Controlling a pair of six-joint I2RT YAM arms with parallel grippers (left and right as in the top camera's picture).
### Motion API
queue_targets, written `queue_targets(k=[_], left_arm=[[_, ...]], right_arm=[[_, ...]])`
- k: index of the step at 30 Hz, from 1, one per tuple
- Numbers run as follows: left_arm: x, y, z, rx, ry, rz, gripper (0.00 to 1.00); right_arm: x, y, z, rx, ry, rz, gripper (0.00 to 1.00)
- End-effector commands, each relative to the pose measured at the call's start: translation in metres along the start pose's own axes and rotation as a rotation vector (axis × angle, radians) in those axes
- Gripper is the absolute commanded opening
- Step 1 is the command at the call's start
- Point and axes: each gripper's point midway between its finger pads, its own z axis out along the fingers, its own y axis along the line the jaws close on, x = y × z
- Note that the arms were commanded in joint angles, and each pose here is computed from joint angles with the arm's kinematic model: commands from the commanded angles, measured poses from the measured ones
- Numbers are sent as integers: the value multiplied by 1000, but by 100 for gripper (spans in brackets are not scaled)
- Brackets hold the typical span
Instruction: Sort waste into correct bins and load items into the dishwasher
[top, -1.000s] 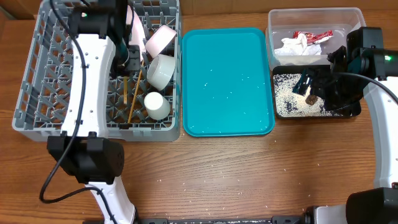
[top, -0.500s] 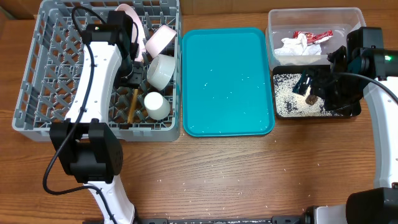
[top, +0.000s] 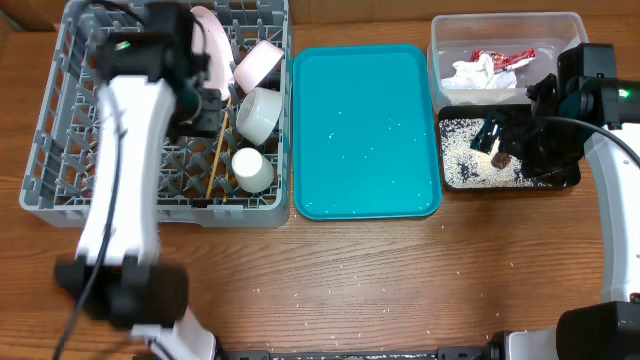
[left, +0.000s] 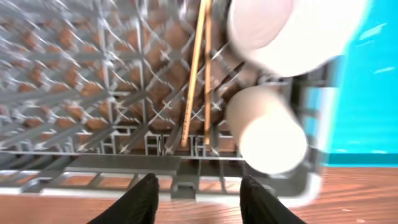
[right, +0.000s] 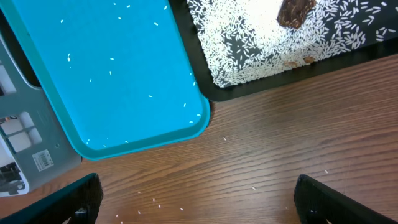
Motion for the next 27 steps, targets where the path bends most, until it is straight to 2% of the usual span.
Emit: queue_targets(k=[1,3,4,5,6,10,18,27], left_arm=[[18,-14,-118,136,-322,-31,50],[37,-17,-154,170,-417,-22,56],[51,-16,-172,171,-464,-20,86],[56,-16,-178,172,-479,-20,95],[66,-15,-186,175,-494,-31,100],[79,-15,-185,191,-455,-103,100],[73,-17,-161,192,-352,-133,100],[60,-18,-138,185,-276,-136,100]], right_arm=[[-4,2,-9,-3,-39,-14,100],[-4,2,-9,-3,-39,-14,100],[-4,2,-9,-3,-39,-14,100],[-4,2,-9,-3,-39,-14,100],[-4,2,-9,-3,-39,-14,100],[-4,2,-9,-3,-39,-14,100],[-3,4,-10,-5,-42,-20,100],[44,63,-58,-102,-168,-246,100]])
